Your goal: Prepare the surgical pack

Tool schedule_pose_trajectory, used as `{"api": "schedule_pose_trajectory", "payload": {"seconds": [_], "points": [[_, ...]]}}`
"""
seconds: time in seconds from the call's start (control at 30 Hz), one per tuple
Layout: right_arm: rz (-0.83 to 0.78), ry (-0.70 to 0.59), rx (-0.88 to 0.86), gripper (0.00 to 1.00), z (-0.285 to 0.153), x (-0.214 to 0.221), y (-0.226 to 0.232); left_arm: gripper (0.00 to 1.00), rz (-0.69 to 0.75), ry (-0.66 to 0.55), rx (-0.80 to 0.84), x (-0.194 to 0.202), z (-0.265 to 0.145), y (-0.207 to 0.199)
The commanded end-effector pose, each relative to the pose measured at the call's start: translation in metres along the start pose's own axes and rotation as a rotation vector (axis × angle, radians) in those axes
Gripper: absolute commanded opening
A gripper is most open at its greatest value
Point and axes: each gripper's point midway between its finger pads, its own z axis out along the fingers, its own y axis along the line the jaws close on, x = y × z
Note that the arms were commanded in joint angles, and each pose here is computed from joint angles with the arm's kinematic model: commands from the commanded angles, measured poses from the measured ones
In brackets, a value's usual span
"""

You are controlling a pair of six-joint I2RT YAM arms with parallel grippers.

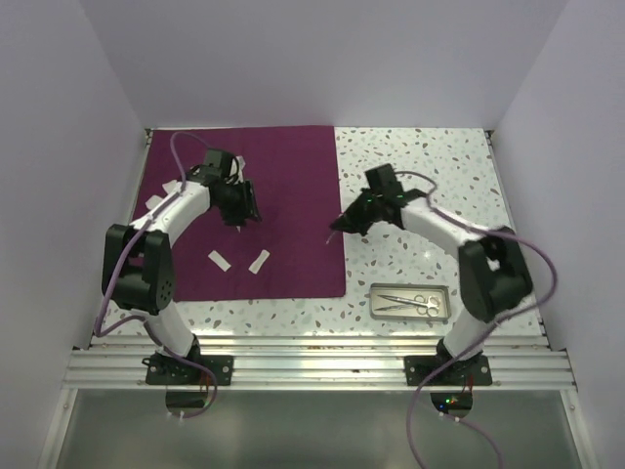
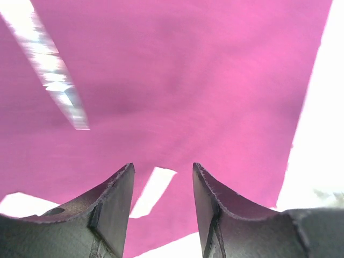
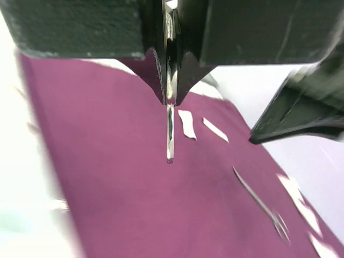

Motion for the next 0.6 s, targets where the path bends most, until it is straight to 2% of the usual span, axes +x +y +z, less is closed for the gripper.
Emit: {"api": "schedule_pose_trajectory", "payload": {"seconds": [0.0, 0.03, 0.1, 0.13, 0.17, 0.3, 0.4, 0.57], "points": [[0.169, -0.215, 0.189, 0.00, -0.080, -0.020, -0.055, 0.52, -0.049, -0.095, -0.148, -0.024, -0.010, 0.035], [0.252, -0.261, 0.291, 0.00, -0.093, -0.016, -0.094, 0.52, -0.086, -0.100, -0.192, -0.025, -0.009, 0.045], [0.376, -0.361, 0.267, 0.00, -0.129, -0.024, -0.114, 0.52, -0.126, -0.114, -0.312, -0.026, -0.012, 0.069], [0.435, -0.372, 0.338, 0.00, -0.134, -0.015, -0.147, 0.53, -0.155, -0.126, -0.340, -0.028, -0.014, 0.074], [0.490, -0.430, 0.316, 0.00, -0.151, -0.021, -0.156, 0.54, -0.168, -0.142, -0.387, -0.030, -0.017, 0.083], [0.697, -0.490, 0.415, 0.00, -0.167, -0.004, -0.222, 0.54, -0.218, -0.165, -0.465, -0.032, -0.022, 0.095], [0.740, -0.507, 0.411, 0.00, -0.161, 0.000, -0.245, 0.54, -0.225, -0.158, -0.474, -0.029, -0.020, 0.097], [0.734, -0.507, 0.413, 0.00, -0.147, -0.009, -0.255, 0.54, -0.224, -0.142, -0.451, -0.028, -0.017, 0.094]]}}
